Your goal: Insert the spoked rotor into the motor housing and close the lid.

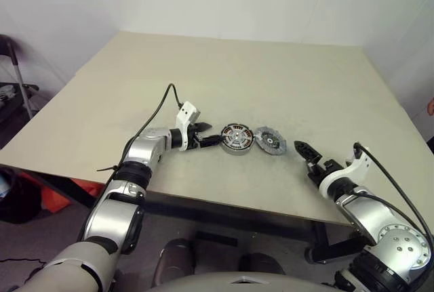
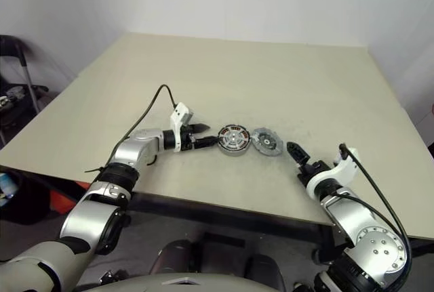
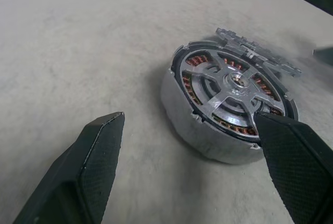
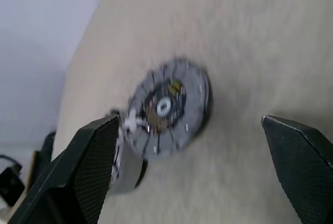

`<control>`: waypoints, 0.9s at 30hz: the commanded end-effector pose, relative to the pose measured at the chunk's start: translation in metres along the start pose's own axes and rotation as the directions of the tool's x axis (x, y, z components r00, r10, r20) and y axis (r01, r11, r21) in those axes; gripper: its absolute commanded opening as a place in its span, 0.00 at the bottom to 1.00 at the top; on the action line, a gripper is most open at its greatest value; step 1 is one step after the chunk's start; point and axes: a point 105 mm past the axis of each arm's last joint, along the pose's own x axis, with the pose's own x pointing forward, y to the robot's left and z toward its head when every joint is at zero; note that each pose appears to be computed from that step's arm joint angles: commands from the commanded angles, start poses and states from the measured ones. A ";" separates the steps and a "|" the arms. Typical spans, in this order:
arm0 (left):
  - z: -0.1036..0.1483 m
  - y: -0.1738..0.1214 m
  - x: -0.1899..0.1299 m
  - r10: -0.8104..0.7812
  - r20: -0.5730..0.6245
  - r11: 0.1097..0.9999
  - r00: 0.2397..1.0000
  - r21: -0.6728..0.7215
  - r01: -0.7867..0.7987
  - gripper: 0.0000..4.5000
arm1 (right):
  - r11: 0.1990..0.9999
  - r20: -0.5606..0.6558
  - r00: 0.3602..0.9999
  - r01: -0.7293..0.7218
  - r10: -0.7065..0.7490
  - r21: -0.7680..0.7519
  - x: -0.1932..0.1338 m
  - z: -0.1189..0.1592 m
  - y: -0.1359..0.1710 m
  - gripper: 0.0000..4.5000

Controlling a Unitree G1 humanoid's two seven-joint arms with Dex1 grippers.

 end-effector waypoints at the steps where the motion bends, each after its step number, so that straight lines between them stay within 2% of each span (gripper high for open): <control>1: 0.016 0.001 0.001 -0.002 0.020 0.997 1.000 0.083 0.000 0.94 | 0.998 -0.024 0.999 -0.048 0.049 0.035 0.009 -0.007 0.014 1.00; 13: 0.013 -0.001 0.005 -0.011 -0.014 0.989 1.000 0.150 0.013 0.94 | 0.990 -0.054 0.995 -0.071 0.079 0.123 0.059 -0.009 0.015 1.00; 27: 0.012 0.004 0.001 0.014 -0.032 0.984 0.999 0.175 -0.008 0.94 | 0.971 0.016 0.981 -0.195 0.195 0.138 0.101 0.015 0.040 1.00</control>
